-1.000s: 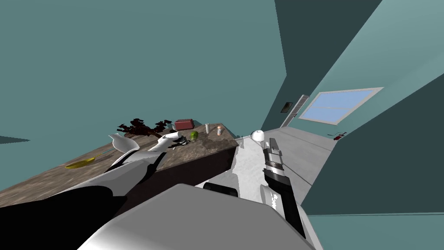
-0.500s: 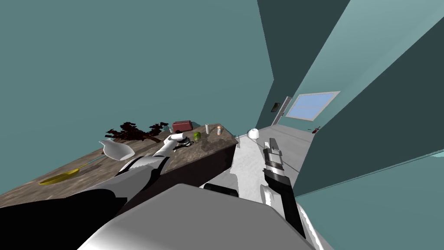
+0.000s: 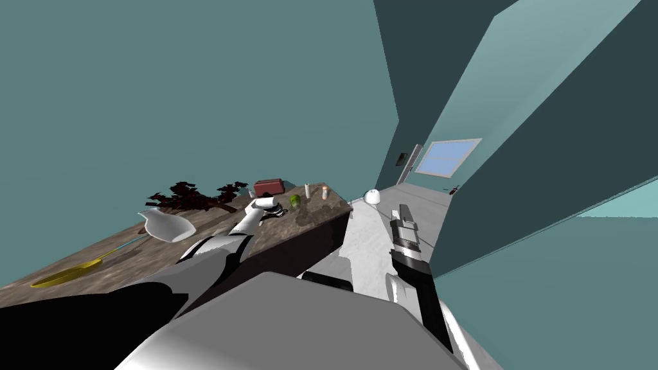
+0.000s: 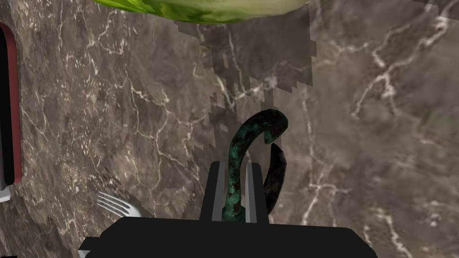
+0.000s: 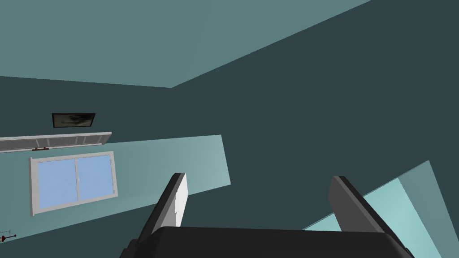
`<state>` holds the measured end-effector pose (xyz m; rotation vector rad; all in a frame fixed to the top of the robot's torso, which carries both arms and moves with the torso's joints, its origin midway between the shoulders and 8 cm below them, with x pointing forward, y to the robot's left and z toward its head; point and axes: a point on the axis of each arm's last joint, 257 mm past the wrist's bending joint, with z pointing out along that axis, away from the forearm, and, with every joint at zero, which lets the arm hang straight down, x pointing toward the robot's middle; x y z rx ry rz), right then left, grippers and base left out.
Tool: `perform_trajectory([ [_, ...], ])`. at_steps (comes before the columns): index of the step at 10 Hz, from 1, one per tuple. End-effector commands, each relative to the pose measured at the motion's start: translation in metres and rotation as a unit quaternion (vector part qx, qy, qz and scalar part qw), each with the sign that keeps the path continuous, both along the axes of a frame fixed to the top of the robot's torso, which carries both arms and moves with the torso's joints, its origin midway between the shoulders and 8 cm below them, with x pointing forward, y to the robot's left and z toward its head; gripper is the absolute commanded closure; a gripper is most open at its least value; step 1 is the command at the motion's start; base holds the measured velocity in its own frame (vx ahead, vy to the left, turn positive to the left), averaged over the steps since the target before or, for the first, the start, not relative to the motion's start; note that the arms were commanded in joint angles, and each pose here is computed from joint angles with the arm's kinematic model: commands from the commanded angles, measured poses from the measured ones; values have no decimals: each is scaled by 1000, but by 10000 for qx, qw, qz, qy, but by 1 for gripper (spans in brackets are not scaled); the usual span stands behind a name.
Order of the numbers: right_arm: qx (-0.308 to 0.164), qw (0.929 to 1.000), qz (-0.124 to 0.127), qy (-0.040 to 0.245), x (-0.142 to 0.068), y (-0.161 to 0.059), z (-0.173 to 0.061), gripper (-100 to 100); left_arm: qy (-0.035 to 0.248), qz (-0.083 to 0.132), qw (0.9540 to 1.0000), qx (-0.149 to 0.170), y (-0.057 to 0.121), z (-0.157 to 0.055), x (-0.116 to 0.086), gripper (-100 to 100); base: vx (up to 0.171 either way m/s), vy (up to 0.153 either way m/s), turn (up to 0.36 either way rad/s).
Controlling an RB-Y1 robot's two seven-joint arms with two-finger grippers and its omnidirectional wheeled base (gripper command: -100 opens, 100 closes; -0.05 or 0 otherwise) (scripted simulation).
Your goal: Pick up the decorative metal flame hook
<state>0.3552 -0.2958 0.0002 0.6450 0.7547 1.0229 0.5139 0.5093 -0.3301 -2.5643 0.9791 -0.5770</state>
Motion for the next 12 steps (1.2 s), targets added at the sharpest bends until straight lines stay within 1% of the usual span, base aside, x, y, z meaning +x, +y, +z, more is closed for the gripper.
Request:
perform_trajectory([
  [1, 0, 10000, 0, 0, 0, 0, 0, 0, 191, 231, 9995, -134, -8, -16, -17, 100, -37, 75, -207],
  [2, 0, 10000, 1, -1, 0, 0, 0, 0, 40, 207, 9998, 14, -5, -1, -9, 100, -55, 81, -122],
  [3, 0, 10000, 0, 0, 0, 0, 0, 0, -53, 170, 9998, 51, -6, 7, -4, 100, -37, 46, 20],
  [4, 0, 10000, 0, 0, 0, 0, 0, 0, 140, 426, 9990, -94, -12, -9, -21, 100, -52, 83, -151],
  [5, 0, 10000, 1, -1, 0, 0, 0, 0, 9, 424, 9991, 44, -9, 4, -15, 100, -57, 87, -152],
  [6, 0, 10000, 0, 0, 0, 0, 0, 0, -79, 393, 9992, 77, -9, 12, -10, 100, -34, 54, -11],
  [7, 0, 10000, 0, 0, 0, 0, 0, 0, 128, 696, 9975, -59, -13, -5, -30, 100, -61, 83, -206],
  [8, 0, 10000, 1, -1, 0, 0, 0, 0, -17, 694, 9976, 71, -10, 9, -24, 100, -73, 79, -127],
  [9, 0, 10000, 0, 0, 0, 0, 0, 0, -108, 666, 9977, 102, -11, 17, -19, 100, -36, 40, 20],
  [10, 0, 10000, 0, 0, 0, 0, 0, 0, 111, 1004, 9949, -37, -13, 0, -41, 100, -54, 90, -171],
  [11, 0, 10000, 1, -1, 0, 0, 0, 0, -50, 1010, 9948, 97, -9, 15, -35, 100, -72, 88, -123],
  [12, 0, 10000, 0, 0, 0, 0, 0, 0, -147, 986, 9949, 129, -10, 23, -31, 100, -36, 39, -2],
])
